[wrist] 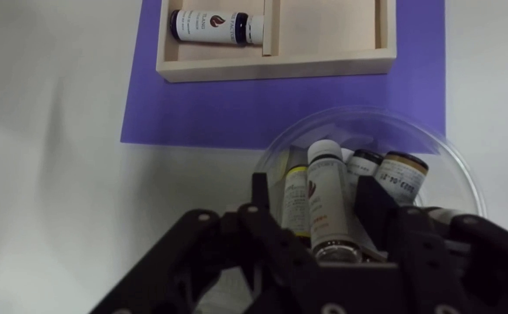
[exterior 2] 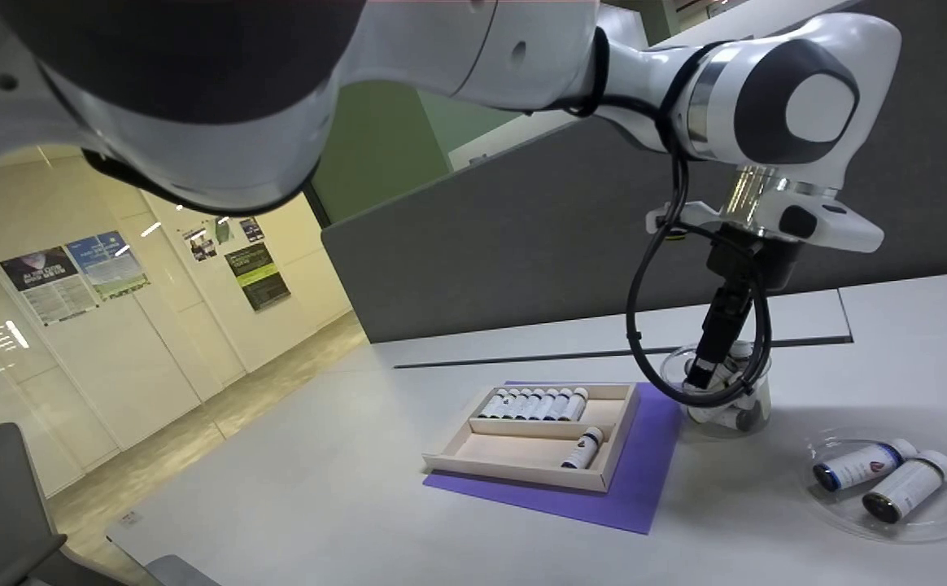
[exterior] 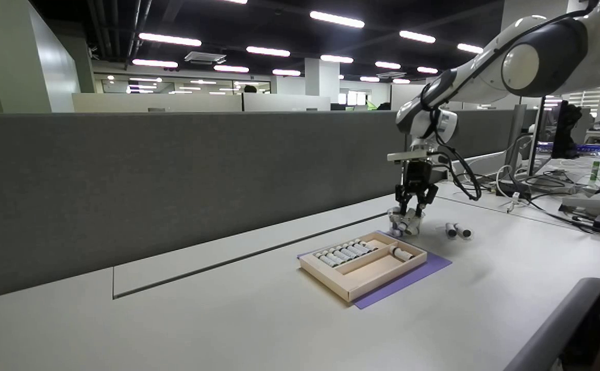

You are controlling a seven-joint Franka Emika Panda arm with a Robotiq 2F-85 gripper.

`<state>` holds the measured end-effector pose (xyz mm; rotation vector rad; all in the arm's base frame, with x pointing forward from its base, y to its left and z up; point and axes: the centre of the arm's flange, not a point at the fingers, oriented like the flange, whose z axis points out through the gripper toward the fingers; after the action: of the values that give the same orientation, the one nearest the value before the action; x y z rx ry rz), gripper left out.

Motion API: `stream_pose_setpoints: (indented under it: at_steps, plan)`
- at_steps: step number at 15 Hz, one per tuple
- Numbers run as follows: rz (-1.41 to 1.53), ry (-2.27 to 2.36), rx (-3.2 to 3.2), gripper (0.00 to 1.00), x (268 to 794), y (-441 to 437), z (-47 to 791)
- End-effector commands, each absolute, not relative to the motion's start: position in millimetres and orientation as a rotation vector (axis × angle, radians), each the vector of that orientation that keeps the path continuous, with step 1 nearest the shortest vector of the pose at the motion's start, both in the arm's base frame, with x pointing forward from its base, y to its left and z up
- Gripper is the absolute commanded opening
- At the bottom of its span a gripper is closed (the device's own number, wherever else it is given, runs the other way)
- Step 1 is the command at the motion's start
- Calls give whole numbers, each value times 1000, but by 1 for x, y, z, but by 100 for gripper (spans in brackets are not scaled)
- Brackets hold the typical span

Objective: Remove the bottle from the bowl and put it on the table

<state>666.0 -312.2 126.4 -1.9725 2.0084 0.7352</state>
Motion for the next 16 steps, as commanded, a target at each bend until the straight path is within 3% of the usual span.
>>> stream_pose_setpoints:
  at_steps: [1,2,3,5,12,13,14,16]
  plan:
    - [741,2042,-1945,20,686,-322,132]
    - [734,2045,-1946,14,687,-323,132]
    - [722,2051,-1944,55,688,-324,133]
    - [715,2059,-1939,51,689,-325,135]
    - [703,2099,-1926,99,689,-334,133]
    - [704,2103,-1930,100,689,-335,132]
    - [707,2102,-1935,65,689,-335,130]
    - [706,2105,-1943,69,688,-335,129]
